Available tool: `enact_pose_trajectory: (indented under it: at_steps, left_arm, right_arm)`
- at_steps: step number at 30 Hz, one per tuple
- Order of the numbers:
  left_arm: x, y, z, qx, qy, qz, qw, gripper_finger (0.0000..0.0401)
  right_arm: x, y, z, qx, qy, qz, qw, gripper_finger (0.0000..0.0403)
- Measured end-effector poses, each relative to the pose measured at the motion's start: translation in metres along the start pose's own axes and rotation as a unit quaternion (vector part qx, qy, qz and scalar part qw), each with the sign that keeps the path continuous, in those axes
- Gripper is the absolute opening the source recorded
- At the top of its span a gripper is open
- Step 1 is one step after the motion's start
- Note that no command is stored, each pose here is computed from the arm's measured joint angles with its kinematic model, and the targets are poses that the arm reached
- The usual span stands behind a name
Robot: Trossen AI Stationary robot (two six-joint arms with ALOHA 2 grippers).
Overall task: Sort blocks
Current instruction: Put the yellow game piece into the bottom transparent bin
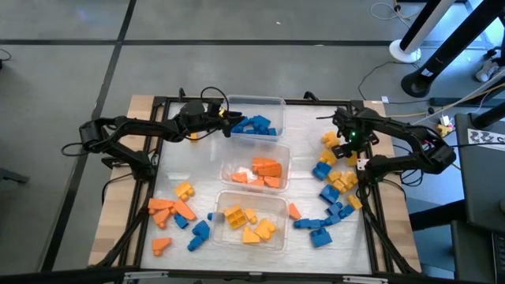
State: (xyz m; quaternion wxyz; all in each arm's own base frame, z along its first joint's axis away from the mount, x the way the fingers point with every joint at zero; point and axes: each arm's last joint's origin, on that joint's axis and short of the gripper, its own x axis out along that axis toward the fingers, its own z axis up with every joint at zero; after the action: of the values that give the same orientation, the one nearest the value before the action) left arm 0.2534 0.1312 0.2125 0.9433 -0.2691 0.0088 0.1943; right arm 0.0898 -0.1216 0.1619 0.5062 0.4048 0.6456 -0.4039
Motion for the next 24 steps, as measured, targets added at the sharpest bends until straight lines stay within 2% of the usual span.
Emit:
enact_pose_trajectory:
  at_steps: [5,13,17,24]
  left_arm:
    - [0.0,0.0,0.0,-0.001,0.0,0.0,1.0,0.0148]
    - [0.0,0.0,0.0,0.002,0.0,0.0,1.0,0.0148]
    - [0.0,0.0,0.0,0.001,-0.001,0.0,1.0,0.0148]
    - [-0.001,-0.006,0.009,0.011,-0.034,-0.037,0.999,0.0148]
  right_arm:
    - [0.0,0.0,0.0,0.0,-0.001,-0.001,1.0,0.0181]
    - [0.0,0.001,0.001,-0.003,-0.001,0.01,1.0,0.0137]
    - [-0.002,0.002,0.002,-0.013,-0.005,0.02,1.0,0.0138]
    - [-0.031,0.004,0.017,-0.036,-0.074,0.039,0.996,0.0137]
